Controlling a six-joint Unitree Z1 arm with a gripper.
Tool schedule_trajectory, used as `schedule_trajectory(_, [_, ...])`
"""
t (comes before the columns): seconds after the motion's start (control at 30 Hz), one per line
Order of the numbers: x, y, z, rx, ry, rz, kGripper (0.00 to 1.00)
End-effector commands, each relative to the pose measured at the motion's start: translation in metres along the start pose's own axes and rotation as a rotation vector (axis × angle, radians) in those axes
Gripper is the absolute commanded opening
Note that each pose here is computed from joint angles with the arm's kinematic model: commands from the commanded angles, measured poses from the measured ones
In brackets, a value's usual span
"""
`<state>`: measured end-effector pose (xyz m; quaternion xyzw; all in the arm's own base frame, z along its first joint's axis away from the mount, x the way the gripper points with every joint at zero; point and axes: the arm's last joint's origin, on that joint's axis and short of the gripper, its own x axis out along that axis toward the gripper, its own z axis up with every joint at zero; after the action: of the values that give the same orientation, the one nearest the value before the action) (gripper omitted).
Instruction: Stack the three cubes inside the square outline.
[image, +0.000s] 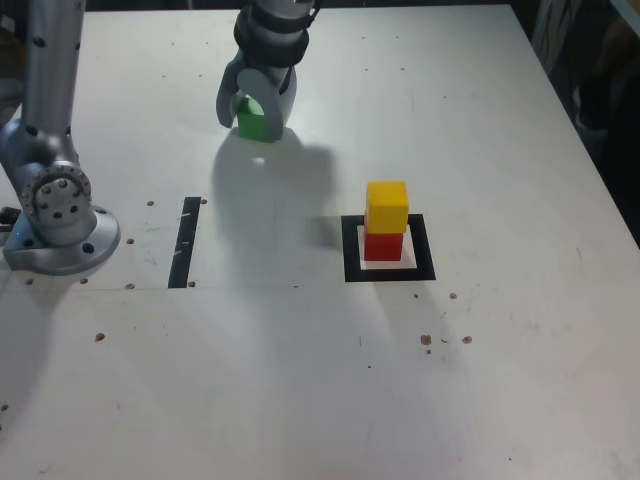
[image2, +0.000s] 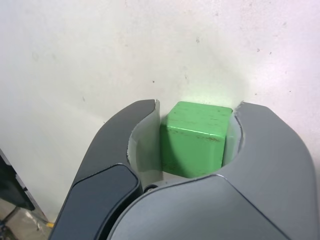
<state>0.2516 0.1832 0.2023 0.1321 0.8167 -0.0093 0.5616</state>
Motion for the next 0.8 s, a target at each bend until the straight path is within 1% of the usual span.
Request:
schedule_trajectory(0.0, [-0.002, 0.000, 0.000, -0.012, -0.011, 0.004, 0.22])
schedule_trajectory(0.1, [-0.005, -0.001, -0.002, -0.026, -0.021, 0.011, 0.21])
schedule_trajectory(0.2, [-0.013, -0.003, -0.005, -0.037, -0.039, 0.025, 0.19])
schedule_trajectory(0.3, [-0.027, -0.009, -0.011, -0.040, -0.057, 0.037, 0.19])
schedule_trajectory(0.37, [-0.040, -0.016, -0.015, -0.040, -0.075, 0.032, 0.19])
schedule_trajectory(0.43, [-0.059, -0.027, -0.018, -0.037, -0.106, 0.025, 0.19])
schedule_trajectory(0.5, [-0.088, -0.045, -0.017, -0.034, -0.151, 0.024, 0.19])
schedule_trajectory(0.67, [-0.154, -0.097, -0.013, -0.035, -0.241, 0.059, 0.19])
schedule_trajectory(0.77, [-0.180, -0.121, -0.009, -0.047, -0.300, 0.053, 0.19])
